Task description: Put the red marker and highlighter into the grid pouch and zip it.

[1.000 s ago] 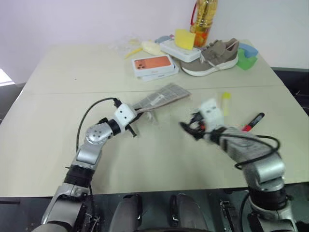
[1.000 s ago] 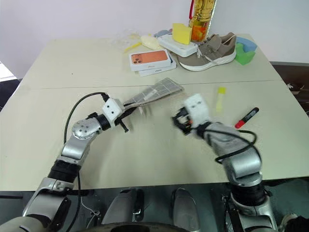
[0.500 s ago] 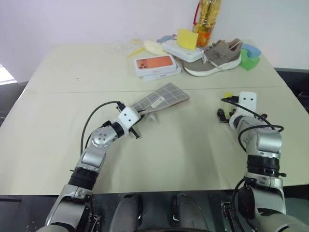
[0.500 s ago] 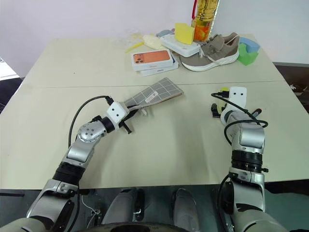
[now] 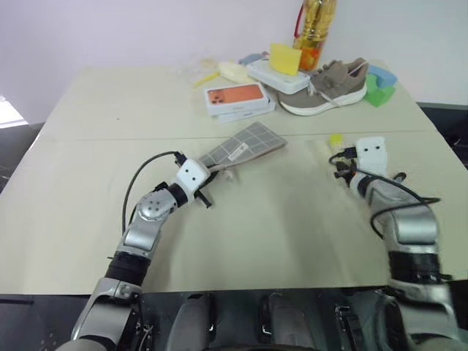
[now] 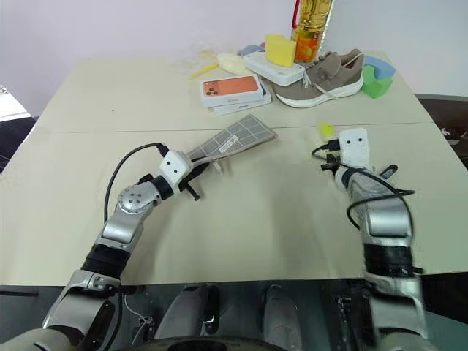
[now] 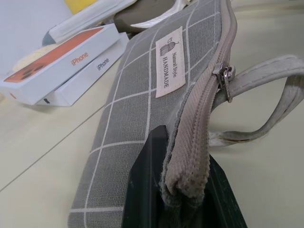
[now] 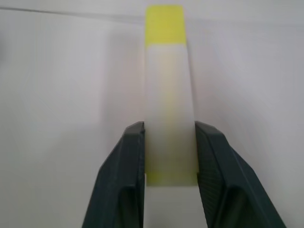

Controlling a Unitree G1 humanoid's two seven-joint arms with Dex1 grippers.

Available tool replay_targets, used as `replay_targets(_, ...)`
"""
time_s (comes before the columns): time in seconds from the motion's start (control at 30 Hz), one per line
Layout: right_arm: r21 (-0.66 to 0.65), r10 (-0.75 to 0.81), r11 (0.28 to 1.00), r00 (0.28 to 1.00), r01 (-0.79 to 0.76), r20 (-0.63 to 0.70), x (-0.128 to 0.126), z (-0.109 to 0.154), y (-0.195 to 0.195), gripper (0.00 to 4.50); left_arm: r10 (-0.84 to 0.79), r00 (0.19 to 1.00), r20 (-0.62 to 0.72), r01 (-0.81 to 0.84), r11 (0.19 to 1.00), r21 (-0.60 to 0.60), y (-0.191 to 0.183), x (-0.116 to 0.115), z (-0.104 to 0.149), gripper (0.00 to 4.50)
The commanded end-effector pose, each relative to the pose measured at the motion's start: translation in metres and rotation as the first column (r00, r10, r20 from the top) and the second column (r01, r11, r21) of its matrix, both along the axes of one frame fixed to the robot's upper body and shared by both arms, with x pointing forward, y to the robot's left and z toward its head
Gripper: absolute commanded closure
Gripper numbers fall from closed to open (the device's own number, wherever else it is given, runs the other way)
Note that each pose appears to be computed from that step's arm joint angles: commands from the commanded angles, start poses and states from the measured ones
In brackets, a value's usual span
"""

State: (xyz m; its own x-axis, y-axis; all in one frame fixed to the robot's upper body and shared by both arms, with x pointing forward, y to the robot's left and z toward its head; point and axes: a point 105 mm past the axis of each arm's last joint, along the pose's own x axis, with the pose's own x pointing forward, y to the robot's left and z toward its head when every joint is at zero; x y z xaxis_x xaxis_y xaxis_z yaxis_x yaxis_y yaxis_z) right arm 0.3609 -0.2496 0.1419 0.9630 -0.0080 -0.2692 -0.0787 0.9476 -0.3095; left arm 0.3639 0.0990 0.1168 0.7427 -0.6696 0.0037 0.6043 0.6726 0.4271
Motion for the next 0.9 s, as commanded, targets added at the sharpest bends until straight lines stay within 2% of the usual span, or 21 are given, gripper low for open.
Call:
replay_targets(0.03, -0.157, 0.314, 0.941, 0.946, -0.299, 0.08, -0.025, 0.034, 0.041, 3.62, -0.012, 0.999, 0.045, 0.014, 0.999, -0.035, 0.003, 0.003, 0.017, 4.5)
replay_targets(0.13, -0.116, 0.447, 0.892, 0.891, -0.437, 0.08, -0.046, 0.043, 0.063, 3.62, -0.04, 0.998, 0.044, 0.042, 0.998, -0.043, 0.0, 0.002, 0.019, 4.5)
replay_targets(0.23, -0.101, 0.5, 0.865, 0.864, -0.492, 0.067, -0.055, 0.042, 0.078, 3.62, -0.059, 0.997, 0.044, 0.061, 0.997, -0.053, -0.002, 0.002, 0.02, 4.5)
replay_targets(0.4, -0.059, 0.501, 0.865, 0.863, -0.498, 0.069, -0.054, 0.038, 0.089, 3.62, -0.087, 0.995, 0.047, 0.09, 0.994, -0.061, -0.009, 0.002, 0.023, 4.5)
replay_targets(0.9, -0.027, 0.481, 0.877, 0.875, -0.48, 0.057, -0.057, 0.035, 0.083, 3.62, -0.085, 0.995, 0.047, 0.088, 0.994, -0.064, -0.008, 0.003, 0.023, 4.5)
